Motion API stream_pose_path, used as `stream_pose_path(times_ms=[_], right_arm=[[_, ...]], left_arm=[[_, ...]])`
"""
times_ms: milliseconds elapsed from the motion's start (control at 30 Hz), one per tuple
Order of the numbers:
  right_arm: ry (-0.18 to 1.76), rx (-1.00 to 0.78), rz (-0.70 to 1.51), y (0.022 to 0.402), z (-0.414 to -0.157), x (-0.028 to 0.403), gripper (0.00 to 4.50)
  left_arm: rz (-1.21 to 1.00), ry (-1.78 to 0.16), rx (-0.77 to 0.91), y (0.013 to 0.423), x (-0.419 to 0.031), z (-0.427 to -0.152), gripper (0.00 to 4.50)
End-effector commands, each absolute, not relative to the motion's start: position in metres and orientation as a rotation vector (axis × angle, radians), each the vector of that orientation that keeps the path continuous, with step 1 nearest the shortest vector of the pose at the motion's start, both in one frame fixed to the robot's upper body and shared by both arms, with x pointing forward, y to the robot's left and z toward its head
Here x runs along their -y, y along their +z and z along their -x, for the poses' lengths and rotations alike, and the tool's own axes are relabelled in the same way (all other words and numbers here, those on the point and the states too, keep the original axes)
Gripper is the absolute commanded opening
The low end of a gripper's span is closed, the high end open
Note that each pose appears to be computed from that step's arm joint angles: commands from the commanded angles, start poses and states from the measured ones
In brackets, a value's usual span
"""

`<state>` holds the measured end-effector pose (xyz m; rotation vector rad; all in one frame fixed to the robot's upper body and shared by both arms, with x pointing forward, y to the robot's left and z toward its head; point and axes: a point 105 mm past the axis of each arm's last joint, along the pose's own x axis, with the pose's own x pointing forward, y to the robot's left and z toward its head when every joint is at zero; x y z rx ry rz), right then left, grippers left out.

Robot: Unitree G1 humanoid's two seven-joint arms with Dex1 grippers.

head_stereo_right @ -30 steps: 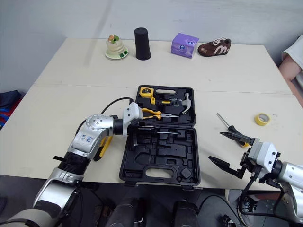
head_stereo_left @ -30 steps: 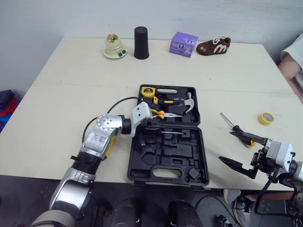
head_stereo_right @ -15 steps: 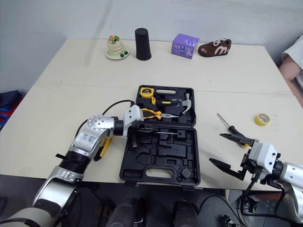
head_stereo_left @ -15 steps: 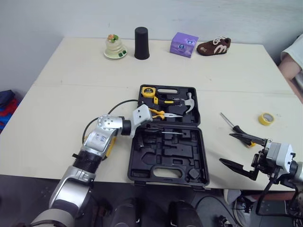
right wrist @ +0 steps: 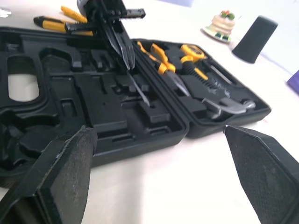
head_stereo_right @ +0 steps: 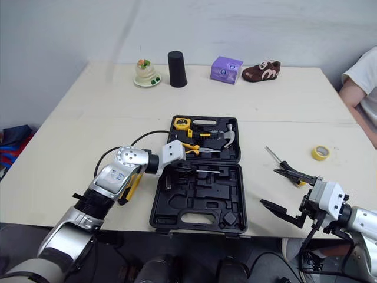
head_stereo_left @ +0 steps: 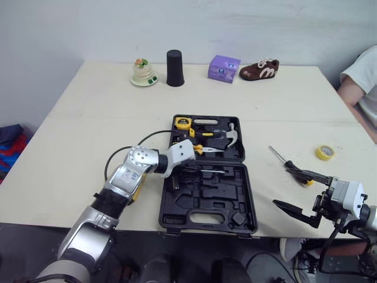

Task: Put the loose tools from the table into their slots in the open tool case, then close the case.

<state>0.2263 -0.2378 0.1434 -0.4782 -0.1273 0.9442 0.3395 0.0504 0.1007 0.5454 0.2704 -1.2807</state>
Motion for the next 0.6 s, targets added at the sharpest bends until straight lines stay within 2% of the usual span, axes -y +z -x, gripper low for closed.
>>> stream_pose_path(times_ms=[33,67,200,233,267,367,433,533,600], right_arm=[[0.91,0.173,0.506,0.156,-0.228,0.239,4.5],[0.907,0.174,0.506,0.157,-0.228,0.239,4.5],[0.805,0.176,0.492,0.166,-0.229,0.259,4.5],[0.789,0.173,0.491,0.167,-0.229,0.262,4.5],[0.753,0.159,0.497,0.168,-0.227,0.272,4.5],[0.643,0.136,0.52,0.172,-0.219,0.301,4.5],[0.577,0.122,0.535,0.174,-0.213,0.318,4.5],[0.368,0.076,0.562,0.171,-0.196,0.368,4.5],[0.264,0.064,0.562,0.169,-0.187,0.391,4.5]], left_arm=[[-0.481,-1.27,-0.32,0.08,-0.062,-0.336,0.03],[-0.472,-1.275,-0.29,0.085,-0.06,-0.337,0.03],[-0.4,-1.254,0.056,0.163,-0.066,-0.343,0.03],[-0.376,-1.247,0.096,0.174,-0.07,-0.343,0.03],[-0.349,-1.211,0.151,0.191,-0.083,-0.344,0.31],[-0.378,-1.134,0.153,0.207,-0.135,-0.336,1.4],[-0.397,-1.03,0.111,0.207,-0.17,-0.336,2.27],[-0.414,-0.772,0.038,0.201,-0.25,-0.325,3.76],[-0.395,-0.688,-0.023,0.193,-0.282,-0.313,4.45]])
